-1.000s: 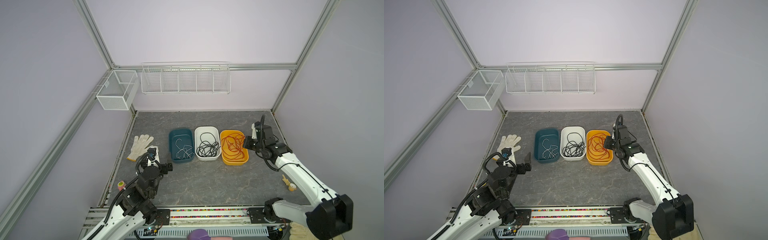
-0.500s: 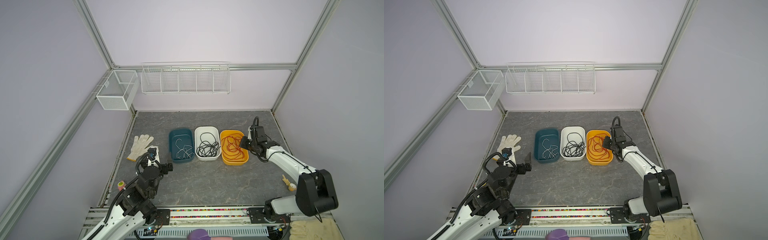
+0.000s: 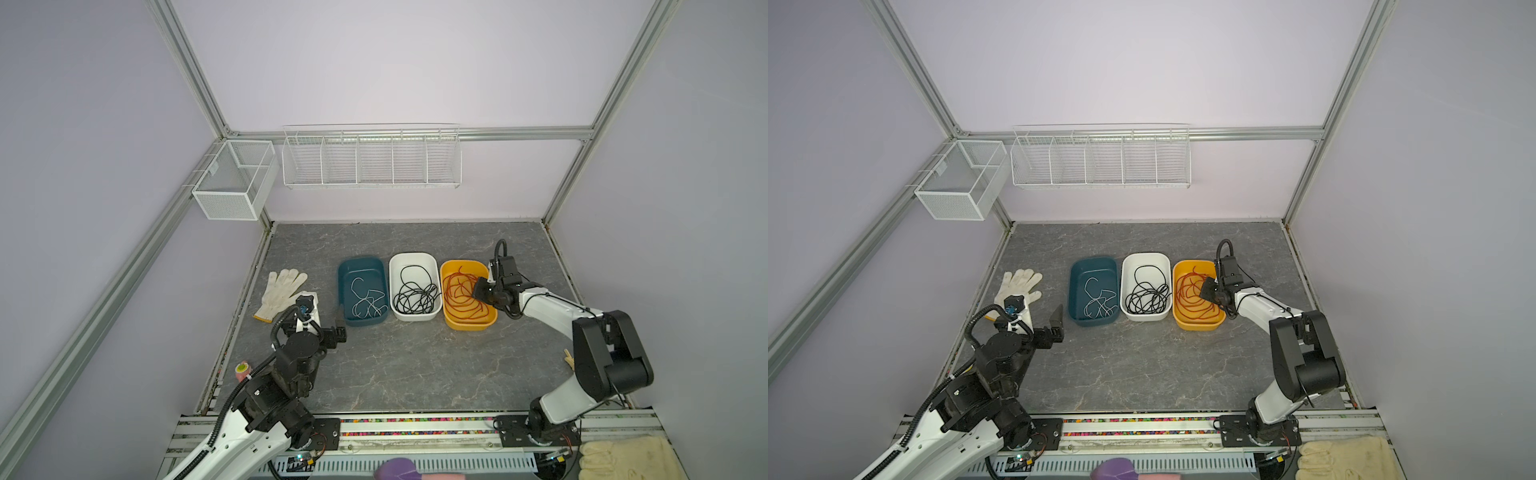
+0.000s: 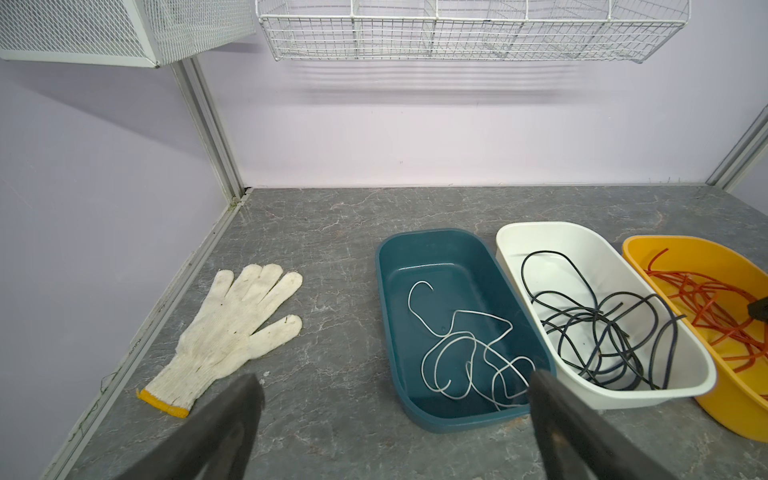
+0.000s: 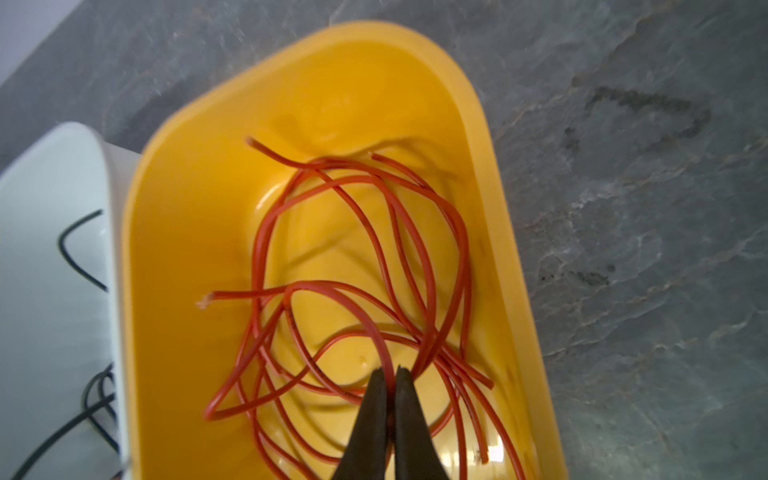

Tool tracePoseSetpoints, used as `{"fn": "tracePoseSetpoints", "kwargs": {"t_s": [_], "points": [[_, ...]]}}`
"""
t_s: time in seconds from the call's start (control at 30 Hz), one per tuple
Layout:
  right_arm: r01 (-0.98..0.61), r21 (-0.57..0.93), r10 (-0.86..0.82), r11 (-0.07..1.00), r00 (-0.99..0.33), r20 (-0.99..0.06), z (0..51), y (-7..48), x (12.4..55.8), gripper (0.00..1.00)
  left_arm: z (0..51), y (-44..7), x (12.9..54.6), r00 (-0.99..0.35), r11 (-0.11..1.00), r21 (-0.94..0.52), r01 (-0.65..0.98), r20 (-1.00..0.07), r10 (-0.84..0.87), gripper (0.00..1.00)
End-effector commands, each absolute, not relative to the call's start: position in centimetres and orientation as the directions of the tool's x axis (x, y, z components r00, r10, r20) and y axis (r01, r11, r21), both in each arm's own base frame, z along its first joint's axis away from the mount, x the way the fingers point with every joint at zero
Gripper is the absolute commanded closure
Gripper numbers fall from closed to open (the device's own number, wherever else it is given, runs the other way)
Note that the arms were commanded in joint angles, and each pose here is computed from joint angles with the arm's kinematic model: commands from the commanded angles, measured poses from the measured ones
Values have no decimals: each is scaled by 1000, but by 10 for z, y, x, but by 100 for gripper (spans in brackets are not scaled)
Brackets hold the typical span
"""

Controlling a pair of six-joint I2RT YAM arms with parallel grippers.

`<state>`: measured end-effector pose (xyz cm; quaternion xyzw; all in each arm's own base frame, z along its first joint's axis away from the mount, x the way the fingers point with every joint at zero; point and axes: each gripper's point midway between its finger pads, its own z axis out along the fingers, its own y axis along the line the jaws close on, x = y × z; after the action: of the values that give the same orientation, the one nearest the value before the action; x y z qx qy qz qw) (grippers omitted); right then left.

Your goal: Untangle the cables

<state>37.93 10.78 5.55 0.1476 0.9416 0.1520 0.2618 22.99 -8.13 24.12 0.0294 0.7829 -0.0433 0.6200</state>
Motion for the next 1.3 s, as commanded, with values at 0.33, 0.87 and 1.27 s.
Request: {"fn": "tracePoseSetpoints", "kwargs": {"t_s": [0.33, 0.87, 1.27], "points": [[197, 396, 378, 897, -806, -455, 85, 111, 366, 92, 237, -83, 232, -231, 994, -22, 105, -973, 3, 1], [39, 433, 312, 901, -752, -580, 185, 117, 346, 35, 236, -83, 231, -235, 994, -22, 107, -972, 4, 1], [-116, 368, 215, 922, -637, -740, 278, 107, 310, 11, 236, -81, 231, -268, 996, -39, 85, -963, -15, 1]]}}
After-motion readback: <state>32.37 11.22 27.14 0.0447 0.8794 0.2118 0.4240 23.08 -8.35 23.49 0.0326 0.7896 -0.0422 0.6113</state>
